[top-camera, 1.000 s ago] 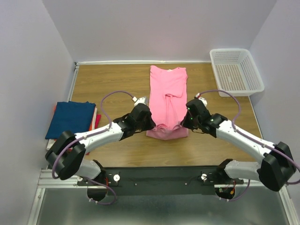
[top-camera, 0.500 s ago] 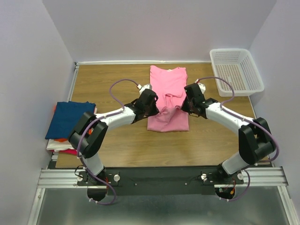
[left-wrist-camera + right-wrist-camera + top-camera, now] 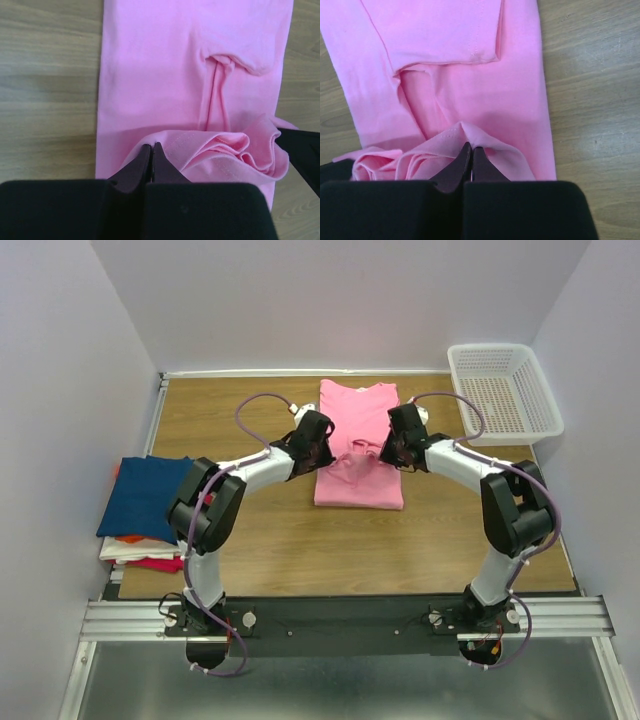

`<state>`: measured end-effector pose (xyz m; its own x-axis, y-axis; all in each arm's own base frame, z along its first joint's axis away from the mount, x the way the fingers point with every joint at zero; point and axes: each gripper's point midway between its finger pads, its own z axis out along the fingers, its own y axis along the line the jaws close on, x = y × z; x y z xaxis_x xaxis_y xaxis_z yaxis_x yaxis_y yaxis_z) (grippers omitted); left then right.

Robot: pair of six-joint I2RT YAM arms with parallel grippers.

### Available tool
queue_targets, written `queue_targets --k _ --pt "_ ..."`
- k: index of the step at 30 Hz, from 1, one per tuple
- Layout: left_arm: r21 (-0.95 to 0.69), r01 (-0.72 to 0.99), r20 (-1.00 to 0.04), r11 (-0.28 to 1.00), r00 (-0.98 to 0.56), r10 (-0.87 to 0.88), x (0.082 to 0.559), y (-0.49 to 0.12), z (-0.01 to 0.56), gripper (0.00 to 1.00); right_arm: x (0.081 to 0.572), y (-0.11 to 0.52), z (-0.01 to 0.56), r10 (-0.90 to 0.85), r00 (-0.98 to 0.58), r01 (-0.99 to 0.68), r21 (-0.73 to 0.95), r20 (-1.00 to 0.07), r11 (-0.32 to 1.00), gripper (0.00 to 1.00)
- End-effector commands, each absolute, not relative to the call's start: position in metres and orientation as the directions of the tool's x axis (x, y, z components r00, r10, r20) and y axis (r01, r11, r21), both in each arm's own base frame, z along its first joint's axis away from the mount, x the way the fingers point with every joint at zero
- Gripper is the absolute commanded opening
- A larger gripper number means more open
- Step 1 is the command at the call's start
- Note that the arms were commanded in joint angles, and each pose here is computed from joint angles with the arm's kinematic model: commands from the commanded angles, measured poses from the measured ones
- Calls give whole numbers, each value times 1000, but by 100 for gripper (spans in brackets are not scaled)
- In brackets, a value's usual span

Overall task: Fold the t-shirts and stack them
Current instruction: Fold the tshirt

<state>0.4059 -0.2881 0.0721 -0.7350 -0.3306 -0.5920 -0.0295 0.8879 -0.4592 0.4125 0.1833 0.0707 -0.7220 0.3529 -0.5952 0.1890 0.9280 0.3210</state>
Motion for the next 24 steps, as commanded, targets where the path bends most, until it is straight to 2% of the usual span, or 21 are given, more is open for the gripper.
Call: queue_targets --k 1,16,19,21,24 --pt "-420 -22 -630 907 -713 -309 426 -278 76 0 428 188 72 359 -719 173 346 -595 922 0" --pt "-402 -3 -637 916 -718 -281 456 -278 70 0 445 176 60 389 -719 212 352 -576 912 0" --pt "-401 18 -652 916 -708 -271 461 -278 73 0 446 174 56 392 -722 217 352 -570 911 4" --pt "-400 42 -664 915 -702 -258 465 -278 77 5 448 172 58 391 -719 214 352 -575 911 10" --pt "-400 56 -673 915 -695 -252 473 -277 82 30 453 170 64 398 -711 213 361 -580 908 16"
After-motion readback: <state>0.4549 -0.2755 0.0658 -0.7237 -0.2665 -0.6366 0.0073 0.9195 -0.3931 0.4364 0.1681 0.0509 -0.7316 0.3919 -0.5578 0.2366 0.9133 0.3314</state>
